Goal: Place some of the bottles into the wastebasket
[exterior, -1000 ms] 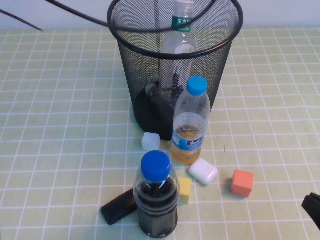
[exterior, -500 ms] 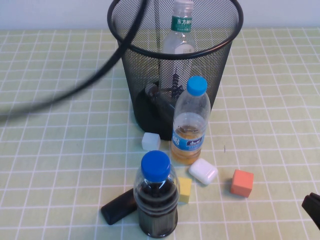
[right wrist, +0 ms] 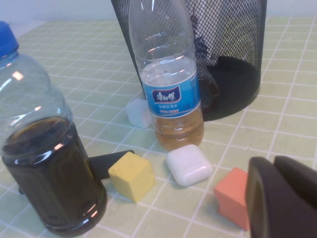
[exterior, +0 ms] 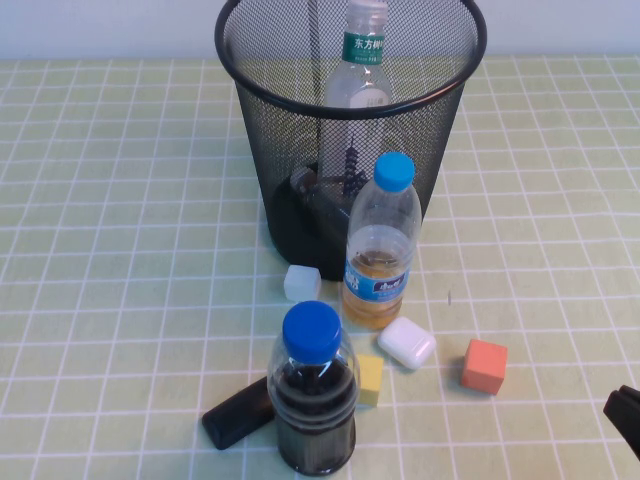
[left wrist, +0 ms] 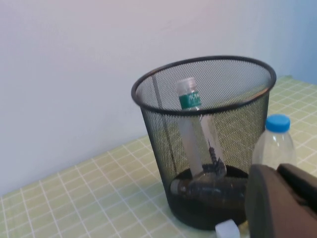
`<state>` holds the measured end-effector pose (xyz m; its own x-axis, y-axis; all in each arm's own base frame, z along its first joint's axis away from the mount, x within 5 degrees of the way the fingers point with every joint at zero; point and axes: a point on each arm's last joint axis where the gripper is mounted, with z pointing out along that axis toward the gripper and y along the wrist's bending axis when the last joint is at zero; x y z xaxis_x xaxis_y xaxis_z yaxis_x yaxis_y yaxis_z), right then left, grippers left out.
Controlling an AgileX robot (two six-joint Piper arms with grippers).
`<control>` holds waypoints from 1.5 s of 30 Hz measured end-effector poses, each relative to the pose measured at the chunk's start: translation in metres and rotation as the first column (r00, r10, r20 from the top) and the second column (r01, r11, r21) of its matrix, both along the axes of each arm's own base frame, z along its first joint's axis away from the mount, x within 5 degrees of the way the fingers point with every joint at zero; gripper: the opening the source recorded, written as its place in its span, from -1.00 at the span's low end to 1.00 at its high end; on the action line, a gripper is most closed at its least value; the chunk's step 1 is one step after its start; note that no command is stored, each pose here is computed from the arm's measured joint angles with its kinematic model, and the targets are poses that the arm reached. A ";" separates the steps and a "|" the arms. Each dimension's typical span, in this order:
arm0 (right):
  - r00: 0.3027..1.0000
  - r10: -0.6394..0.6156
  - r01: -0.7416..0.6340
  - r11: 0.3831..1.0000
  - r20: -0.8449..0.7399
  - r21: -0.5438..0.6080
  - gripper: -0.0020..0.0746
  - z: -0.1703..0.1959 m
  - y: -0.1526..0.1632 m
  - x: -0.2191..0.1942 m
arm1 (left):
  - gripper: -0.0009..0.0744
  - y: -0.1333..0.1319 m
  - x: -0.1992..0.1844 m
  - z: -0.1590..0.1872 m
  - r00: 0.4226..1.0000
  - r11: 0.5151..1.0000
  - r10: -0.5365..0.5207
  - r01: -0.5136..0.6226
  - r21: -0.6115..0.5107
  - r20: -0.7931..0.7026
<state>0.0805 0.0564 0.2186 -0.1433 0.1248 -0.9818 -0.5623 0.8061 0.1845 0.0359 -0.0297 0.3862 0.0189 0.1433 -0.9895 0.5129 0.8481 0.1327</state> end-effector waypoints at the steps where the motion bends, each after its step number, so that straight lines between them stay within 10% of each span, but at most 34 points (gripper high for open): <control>1: 1.000 0.000 0.000 1.000 0.000 0.000 -0.97 0.000 0.000 0.000 | -0.98 0.002 -0.005 -0.011 1.000 1.000 0.002 -0.002 -0.004 0.007; 30: 1.000 0.000 0.000 1.000 0.000 0.000 -0.97 0.000 0.000 0.000 | -0.98 0.005 0.014 -0.187 0.992 0.989 0.111 -0.116 -0.090 -0.054; 45: 0.999 -0.032 0.034 0.998 0.032 -0.056 -0.97 0.000 -0.004 0.000 | -0.98 0.002 0.012 -0.205 0.983 0.995 0.084 -0.091 -0.035 -0.162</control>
